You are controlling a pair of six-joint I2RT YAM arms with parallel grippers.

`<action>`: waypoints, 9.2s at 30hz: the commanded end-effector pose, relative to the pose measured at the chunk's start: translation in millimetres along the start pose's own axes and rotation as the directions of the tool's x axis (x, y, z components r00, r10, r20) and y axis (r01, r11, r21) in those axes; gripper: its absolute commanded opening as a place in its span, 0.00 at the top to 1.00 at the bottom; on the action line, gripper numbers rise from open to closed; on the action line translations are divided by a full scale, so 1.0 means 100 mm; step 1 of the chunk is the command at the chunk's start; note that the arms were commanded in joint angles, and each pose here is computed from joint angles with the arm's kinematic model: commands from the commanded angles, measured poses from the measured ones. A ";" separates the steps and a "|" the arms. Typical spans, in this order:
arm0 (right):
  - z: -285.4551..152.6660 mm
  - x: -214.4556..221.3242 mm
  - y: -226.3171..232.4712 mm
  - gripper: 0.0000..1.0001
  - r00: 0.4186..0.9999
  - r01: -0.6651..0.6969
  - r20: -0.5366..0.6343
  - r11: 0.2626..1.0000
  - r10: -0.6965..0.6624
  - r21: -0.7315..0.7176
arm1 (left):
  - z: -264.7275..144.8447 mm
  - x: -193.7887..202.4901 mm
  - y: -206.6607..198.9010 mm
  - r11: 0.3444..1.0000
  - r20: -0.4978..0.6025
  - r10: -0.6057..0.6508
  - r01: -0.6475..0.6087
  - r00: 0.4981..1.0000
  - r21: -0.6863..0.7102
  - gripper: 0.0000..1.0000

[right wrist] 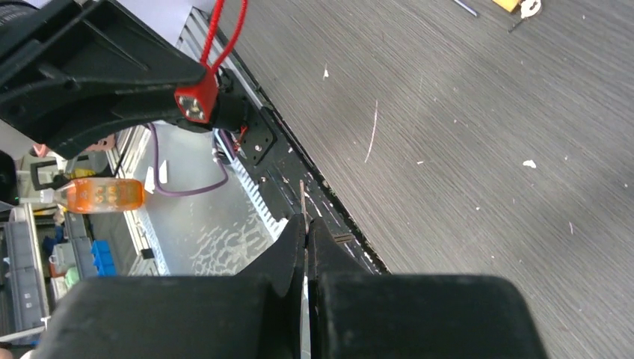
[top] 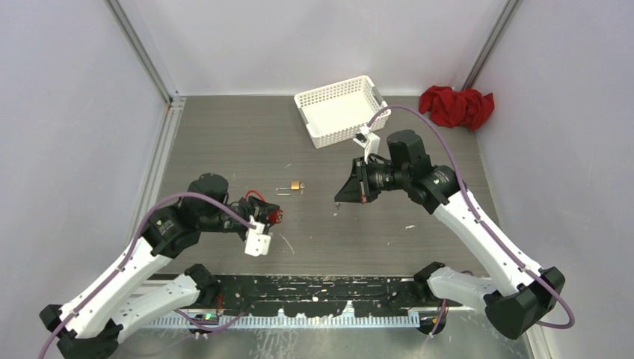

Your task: Unlock with the key

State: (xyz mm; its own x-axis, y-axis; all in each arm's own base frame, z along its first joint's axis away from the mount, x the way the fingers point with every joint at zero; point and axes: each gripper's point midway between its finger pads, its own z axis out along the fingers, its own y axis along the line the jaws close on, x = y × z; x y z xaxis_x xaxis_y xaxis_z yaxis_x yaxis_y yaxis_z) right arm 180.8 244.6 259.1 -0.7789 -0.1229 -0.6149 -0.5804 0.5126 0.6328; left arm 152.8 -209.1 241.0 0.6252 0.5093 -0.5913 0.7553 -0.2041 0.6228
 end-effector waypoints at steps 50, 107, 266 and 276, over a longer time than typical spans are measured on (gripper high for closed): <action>0.88 -0.48 0.66 0.99 0.974 0.227 0.003 0.974 -0.227 -0.011 | 0.07 -0.02 0.73 0.970 -0.062 0.153 -0.162 0.986 -0.182 1.00; 1.00 -0.52 0.73 0.99 0.988 0.129 0.090 0.989 -0.122 -0.077 | 0.00 -0.25 0.85 0.938 -0.001 0.239 -0.232 0.971 -0.257 1.00; 0.36 -0.69 0.71 0.53 0.950 0.062 0.310 0.996 -0.040 -0.060 | -0.05 -0.42 1.08 0.790 -0.041 0.466 -0.436 0.884 -0.430 1.00; 0.48 -0.69 0.82 0.59 0.956 0.087 0.287 0.992 -0.059 -0.089 | -0.02 -0.35 1.08 0.805 -0.053 0.445 -0.426 0.894 -0.413 1.00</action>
State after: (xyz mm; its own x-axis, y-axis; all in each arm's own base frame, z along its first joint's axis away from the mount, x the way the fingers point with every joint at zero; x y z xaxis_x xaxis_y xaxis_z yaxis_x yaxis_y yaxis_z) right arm 200.2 328.1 300.9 -0.6927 0.0784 -0.7169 -0.6050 0.4780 0.6368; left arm 212.2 -244.8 292.2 0.8668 0.4334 -0.2466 0.3199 -0.1038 0.9418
